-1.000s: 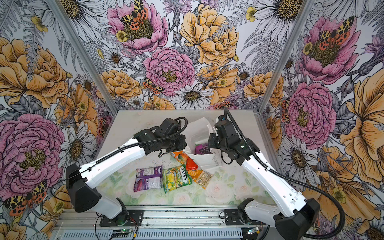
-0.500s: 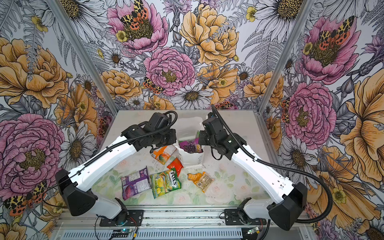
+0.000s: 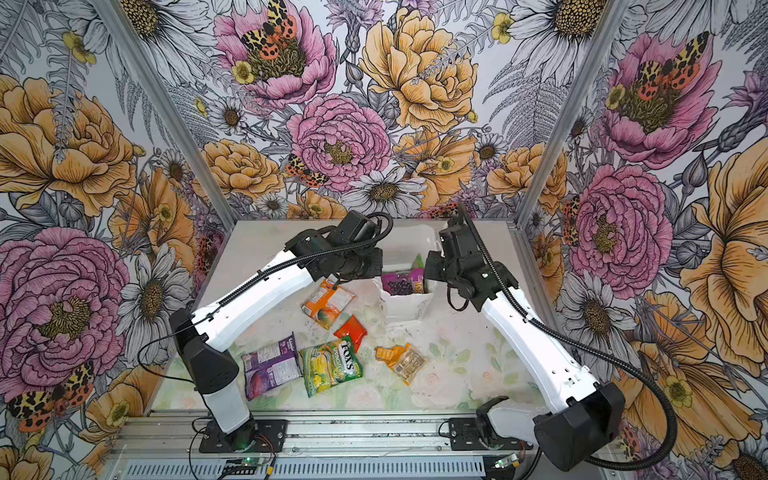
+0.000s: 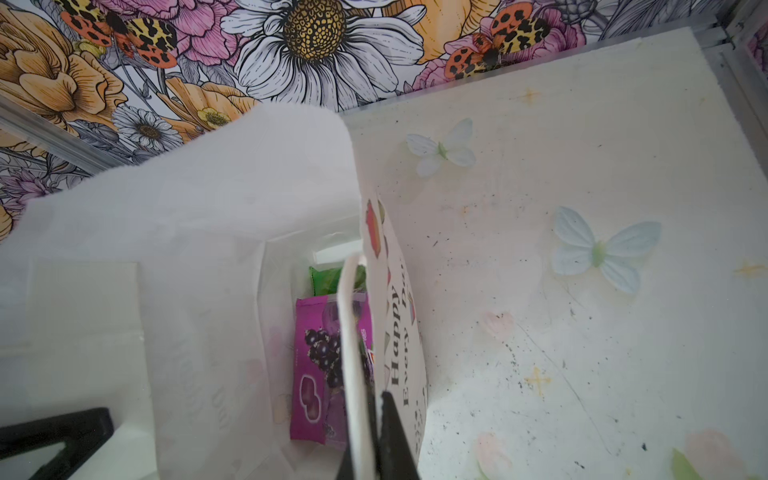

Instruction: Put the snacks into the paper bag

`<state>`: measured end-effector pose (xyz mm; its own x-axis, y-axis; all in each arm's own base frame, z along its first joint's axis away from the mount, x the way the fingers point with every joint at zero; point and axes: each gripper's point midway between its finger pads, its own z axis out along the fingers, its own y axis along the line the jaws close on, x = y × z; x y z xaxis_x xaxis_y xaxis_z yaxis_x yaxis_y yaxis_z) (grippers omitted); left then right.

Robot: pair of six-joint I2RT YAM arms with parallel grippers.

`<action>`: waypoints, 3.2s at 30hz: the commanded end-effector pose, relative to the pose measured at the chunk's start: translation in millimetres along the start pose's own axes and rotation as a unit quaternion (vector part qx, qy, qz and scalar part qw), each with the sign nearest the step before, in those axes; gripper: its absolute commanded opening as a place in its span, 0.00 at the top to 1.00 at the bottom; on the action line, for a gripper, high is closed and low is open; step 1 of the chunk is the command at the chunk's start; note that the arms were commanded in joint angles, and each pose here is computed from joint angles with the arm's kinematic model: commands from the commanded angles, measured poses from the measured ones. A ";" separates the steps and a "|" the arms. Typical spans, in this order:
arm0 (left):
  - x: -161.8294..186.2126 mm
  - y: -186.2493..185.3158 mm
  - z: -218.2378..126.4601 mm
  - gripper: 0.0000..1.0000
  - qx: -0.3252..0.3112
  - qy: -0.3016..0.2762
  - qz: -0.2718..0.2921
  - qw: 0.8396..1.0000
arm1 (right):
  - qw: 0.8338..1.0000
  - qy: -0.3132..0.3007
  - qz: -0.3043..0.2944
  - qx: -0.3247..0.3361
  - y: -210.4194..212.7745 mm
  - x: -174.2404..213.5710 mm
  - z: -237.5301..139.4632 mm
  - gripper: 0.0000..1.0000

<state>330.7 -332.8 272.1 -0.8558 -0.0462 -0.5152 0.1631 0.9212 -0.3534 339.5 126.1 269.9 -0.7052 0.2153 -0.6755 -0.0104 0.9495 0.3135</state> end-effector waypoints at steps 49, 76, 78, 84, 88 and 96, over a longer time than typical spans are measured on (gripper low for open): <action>-46.4 160.9 -128.8 0.01 -0.079 -0.207 -0.151 0.963 | 0.999 -0.025 0.008 0.023 -45.4 -18.6 0.6 1.00; 150.3 231.6 -5.6 0.10 -0.208 0.091 -0.217 0.949 | 0.999 -0.024 0.008 0.021 -55.4 -7.1 2.9 1.00; 158.5 235.0 1.2 0.14 -0.214 0.105 -0.216 0.947 | 1.000 -0.024 0.007 0.019 -54.6 -7.3 2.7 1.00; 181.8 249.0 18.4 0.19 -0.226 0.150 -0.210 0.939 | 1.000 -0.022 0.007 0.016 -54.6 -6.8 2.7 1.00; 191.3 258.4 20.7 0.22 -0.238 0.162 -0.206 0.935 | 1.000 -0.020 0.008 0.012 -53.4 -6.9 3.6 1.00; 213.4 283.0 40.1 0.37 -0.247 0.181 -0.223 0.926 | 1.000 -0.020 0.013 0.008 -52.4 -7.3 5.3 1.00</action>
<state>209.2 -93.1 43.2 -0.9062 -0.4138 -0.0870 -0.4160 0.9093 0.0082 347.5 77.0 250.9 -0.6917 0.2511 -0.6771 0.0306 0.9470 0.3199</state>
